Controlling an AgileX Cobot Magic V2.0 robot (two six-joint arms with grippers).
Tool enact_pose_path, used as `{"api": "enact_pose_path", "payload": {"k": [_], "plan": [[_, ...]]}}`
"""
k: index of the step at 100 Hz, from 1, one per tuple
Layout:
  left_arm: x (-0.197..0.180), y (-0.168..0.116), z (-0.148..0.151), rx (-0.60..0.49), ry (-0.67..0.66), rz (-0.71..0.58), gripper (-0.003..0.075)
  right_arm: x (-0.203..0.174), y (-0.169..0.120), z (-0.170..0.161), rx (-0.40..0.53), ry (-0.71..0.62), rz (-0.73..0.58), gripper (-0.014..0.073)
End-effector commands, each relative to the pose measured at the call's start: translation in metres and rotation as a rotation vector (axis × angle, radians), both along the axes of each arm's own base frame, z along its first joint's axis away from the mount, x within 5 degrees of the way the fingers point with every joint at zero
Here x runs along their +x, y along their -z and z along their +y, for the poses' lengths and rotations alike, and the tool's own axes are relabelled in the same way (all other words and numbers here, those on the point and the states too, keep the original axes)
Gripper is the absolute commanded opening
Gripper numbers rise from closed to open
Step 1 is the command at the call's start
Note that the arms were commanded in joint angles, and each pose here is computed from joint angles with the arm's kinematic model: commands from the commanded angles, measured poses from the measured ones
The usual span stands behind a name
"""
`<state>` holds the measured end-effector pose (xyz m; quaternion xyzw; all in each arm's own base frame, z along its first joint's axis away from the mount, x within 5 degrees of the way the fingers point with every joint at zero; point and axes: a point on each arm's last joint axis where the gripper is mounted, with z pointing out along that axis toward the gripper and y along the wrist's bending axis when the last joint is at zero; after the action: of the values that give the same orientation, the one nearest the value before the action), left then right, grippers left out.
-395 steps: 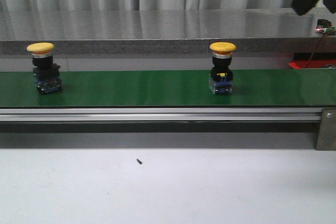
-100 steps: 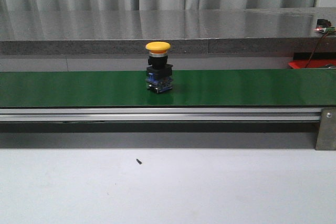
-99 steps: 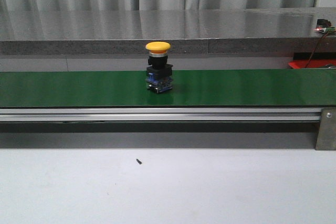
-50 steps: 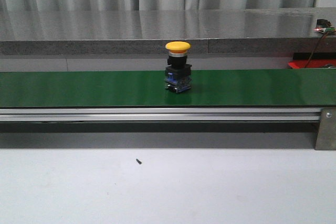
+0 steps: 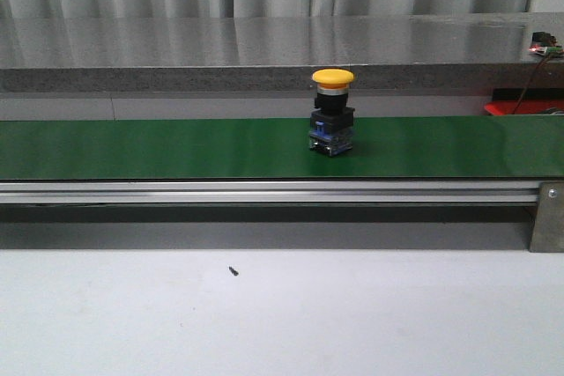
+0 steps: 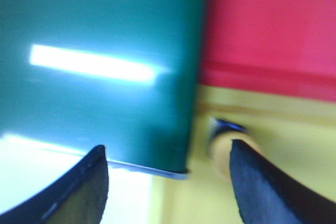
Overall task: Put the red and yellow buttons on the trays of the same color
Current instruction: 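Return the right gripper to the belt and grasp the second yellow button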
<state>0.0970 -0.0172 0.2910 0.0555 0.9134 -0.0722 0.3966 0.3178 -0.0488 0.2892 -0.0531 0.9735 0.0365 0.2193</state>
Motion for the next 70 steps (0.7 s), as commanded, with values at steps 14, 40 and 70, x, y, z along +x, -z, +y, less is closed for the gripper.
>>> {"api": "enact_pose_path", "payload": {"k": [14, 40, 70], "plan": [[0.004, -0.012, -0.001, -0.025, -0.009, -0.070, -0.0020, -0.004, -0.023, 0.067, -0.037, -0.300, -0.074, 0.0498], [0.004, -0.012, -0.001, -0.025, -0.009, -0.070, -0.0020, -0.004, -0.028, 0.119, 0.042, -0.386, -0.132, 0.0498], [0.004, -0.012, -0.001, -0.025, -0.009, -0.070, -0.0020, 0.012, -0.041, 0.150, 0.110, -0.368, -0.104, 0.0498]]}}
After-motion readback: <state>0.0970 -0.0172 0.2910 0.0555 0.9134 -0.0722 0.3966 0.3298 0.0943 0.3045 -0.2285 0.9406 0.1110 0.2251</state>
